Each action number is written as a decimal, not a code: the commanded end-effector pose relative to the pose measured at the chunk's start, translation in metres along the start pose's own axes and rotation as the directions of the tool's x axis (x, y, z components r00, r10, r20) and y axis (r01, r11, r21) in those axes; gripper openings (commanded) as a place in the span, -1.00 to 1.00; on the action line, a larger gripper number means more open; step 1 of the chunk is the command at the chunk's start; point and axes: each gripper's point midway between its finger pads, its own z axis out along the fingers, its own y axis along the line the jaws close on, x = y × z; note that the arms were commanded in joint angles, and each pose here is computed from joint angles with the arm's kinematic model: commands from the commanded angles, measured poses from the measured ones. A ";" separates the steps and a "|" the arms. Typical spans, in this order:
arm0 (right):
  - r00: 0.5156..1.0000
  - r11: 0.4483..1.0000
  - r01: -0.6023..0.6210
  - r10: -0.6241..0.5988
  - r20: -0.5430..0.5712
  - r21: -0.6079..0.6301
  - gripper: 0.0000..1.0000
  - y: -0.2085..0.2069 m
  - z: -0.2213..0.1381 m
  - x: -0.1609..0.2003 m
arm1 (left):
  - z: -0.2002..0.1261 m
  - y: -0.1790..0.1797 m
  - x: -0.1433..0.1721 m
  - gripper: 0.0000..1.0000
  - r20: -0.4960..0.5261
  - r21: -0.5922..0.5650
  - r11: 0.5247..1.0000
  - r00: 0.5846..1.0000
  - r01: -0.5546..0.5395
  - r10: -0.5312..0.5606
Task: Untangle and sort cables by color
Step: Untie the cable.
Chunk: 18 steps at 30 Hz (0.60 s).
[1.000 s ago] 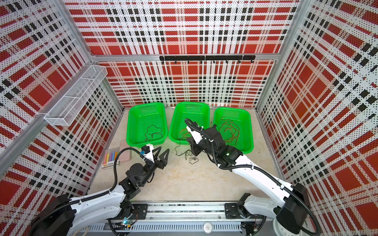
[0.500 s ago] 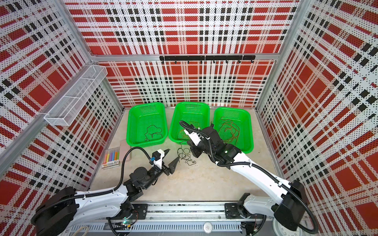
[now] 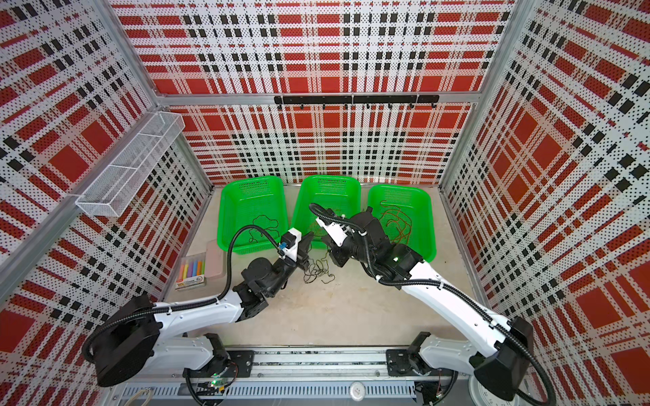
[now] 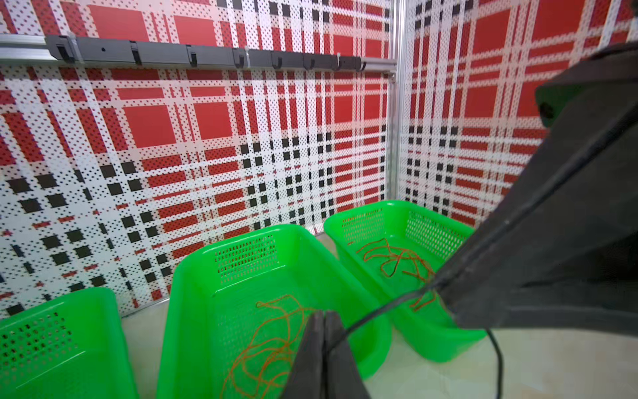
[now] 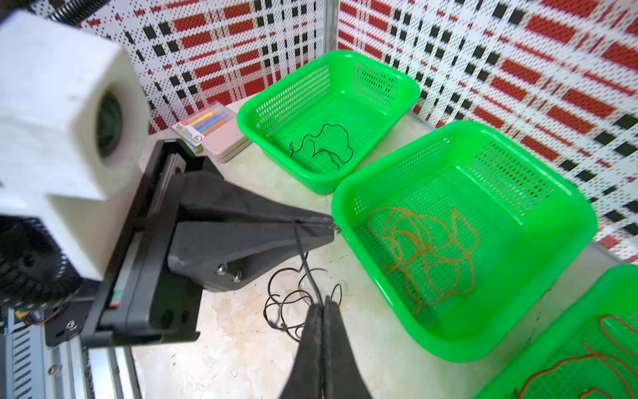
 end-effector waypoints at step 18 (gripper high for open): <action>0.945 0.995 -0.084 0.096 0.311 -0.054 0.03 0.006 -0.009 -0.018 | 0.017 -0.018 -0.171 -1.00 0.153 0.063 0.990 0.982 -0.122 0.111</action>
